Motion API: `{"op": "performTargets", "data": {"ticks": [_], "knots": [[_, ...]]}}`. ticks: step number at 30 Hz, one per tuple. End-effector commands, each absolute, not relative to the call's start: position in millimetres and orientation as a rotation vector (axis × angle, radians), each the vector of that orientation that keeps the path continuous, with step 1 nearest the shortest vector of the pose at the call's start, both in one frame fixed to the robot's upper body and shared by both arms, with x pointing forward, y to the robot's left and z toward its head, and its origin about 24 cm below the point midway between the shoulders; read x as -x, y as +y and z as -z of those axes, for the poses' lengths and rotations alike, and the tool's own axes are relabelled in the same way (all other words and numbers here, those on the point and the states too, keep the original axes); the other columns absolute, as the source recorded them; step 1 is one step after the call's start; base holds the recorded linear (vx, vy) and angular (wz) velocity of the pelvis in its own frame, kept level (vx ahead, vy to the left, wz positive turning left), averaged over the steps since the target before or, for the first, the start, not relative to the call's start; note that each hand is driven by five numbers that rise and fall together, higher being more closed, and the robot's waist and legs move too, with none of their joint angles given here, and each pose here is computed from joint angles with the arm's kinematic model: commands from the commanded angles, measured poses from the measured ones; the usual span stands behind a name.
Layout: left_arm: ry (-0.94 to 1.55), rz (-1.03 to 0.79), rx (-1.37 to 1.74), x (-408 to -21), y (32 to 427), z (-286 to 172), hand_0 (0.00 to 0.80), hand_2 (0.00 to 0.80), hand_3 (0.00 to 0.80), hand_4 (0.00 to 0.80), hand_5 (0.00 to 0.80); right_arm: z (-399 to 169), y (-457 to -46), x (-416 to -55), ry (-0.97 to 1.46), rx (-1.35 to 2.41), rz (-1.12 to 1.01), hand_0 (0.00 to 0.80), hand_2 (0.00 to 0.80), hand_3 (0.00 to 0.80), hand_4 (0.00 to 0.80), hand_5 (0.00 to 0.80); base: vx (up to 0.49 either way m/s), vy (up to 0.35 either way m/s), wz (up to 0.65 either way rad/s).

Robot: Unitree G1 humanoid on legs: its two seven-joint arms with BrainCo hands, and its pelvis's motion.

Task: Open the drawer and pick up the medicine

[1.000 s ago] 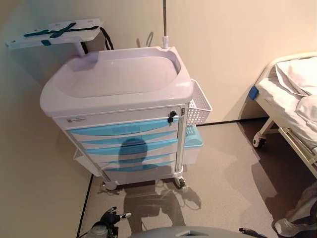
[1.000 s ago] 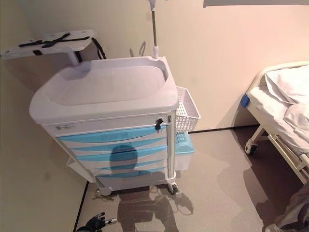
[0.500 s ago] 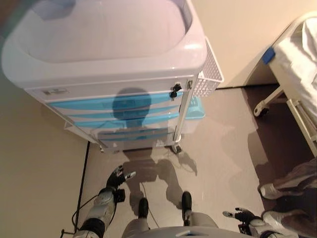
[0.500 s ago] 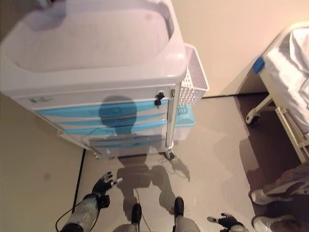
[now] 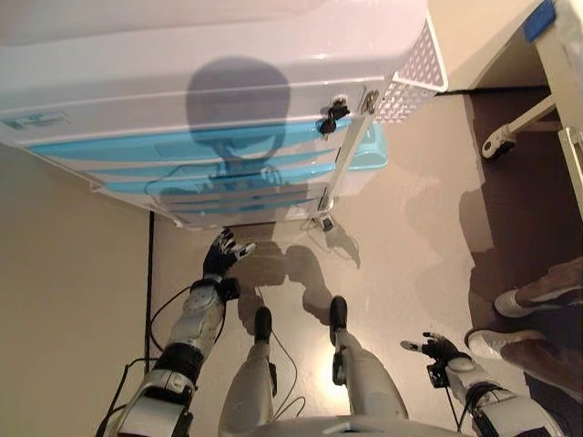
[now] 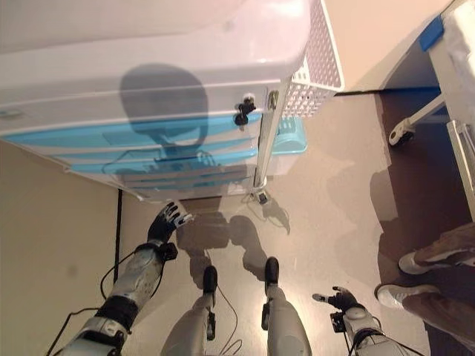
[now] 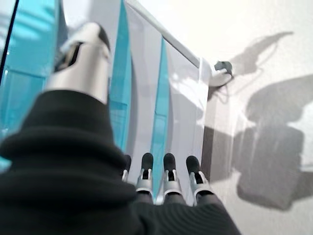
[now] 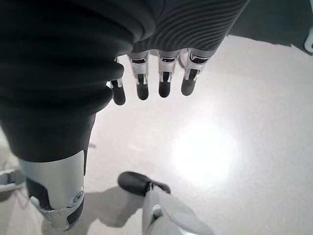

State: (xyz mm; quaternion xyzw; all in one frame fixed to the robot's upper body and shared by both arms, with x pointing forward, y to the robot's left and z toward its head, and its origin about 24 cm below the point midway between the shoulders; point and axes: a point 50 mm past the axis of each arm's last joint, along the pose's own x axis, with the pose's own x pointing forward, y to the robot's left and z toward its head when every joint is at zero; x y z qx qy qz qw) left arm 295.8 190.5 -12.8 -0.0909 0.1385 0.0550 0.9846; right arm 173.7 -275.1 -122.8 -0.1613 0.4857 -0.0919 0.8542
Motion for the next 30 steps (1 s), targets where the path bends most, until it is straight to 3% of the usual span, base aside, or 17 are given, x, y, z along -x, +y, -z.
{"op": "performTargets", "data": {"ticks": [1,30], "knots": [[0.166,-0.133,0.259,-299.6,194.1,-4.6,0.000,0.000,0.000,0.000,0.000,129.4,-275.7,-157.3,1.054,0.349,0.196,0.000,0.000,0.000,0.000,0.000,-0.040,0.001,0.08],[-0.055,-0.087,0.528,-333.6,180.0,-58.5,0.000,0.000,0.000,0.000,0.000,131.9,-263.9,-159.7,1.035,0.354,0.131,0.000,0.000,0.000,0.000,0.000,-0.026,0.005,-0.02]]}}
